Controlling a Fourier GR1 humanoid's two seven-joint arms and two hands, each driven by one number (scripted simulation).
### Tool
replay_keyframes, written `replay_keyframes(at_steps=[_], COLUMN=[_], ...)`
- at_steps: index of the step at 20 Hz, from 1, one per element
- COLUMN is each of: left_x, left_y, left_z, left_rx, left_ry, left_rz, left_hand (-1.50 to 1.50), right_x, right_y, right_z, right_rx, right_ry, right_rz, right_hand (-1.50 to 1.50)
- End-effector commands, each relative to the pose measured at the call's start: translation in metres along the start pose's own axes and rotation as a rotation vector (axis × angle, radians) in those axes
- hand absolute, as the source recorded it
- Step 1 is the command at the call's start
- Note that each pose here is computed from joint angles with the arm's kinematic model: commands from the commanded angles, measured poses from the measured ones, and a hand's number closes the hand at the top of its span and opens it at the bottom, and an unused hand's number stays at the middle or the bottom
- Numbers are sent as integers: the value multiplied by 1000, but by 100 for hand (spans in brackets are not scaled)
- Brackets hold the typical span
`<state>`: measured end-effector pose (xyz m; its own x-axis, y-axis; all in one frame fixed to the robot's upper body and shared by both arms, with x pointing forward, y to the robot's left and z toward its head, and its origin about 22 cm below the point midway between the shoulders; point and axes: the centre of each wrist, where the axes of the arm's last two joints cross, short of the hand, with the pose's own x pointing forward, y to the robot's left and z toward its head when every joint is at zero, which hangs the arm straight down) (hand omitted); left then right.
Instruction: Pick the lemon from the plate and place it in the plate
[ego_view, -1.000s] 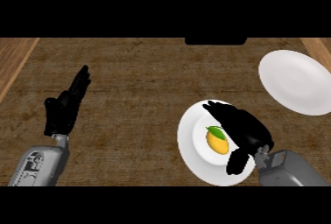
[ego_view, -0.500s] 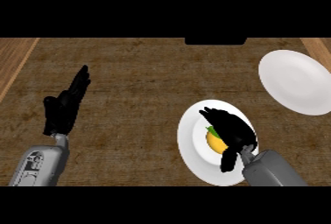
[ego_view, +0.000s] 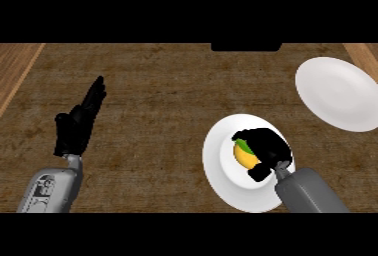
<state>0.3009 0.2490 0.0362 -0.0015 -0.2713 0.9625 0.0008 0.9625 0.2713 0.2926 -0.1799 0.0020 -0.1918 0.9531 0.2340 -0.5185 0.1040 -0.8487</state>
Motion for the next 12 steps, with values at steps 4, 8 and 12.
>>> replay_keyframes(at_steps=[4, 8, 12], left_x=[-10, 5, 1], left_y=[9, -3, 20], left_z=[-9, -6, -2], left_rx=[3, 9, 49], left_ry=[-11, -3, 16], left_rz=[-4, 1, -3], left_hand=[0, 0, 0], right_x=[-15, 6, -161], right_y=[17, 8, -27], right_z=[-7, -13, 56], right_rx=[-83, -118, -228], right_ry=[-32, -35, 285], right_rz=[21, 18, -65], right_hand=[150, 150, 150])
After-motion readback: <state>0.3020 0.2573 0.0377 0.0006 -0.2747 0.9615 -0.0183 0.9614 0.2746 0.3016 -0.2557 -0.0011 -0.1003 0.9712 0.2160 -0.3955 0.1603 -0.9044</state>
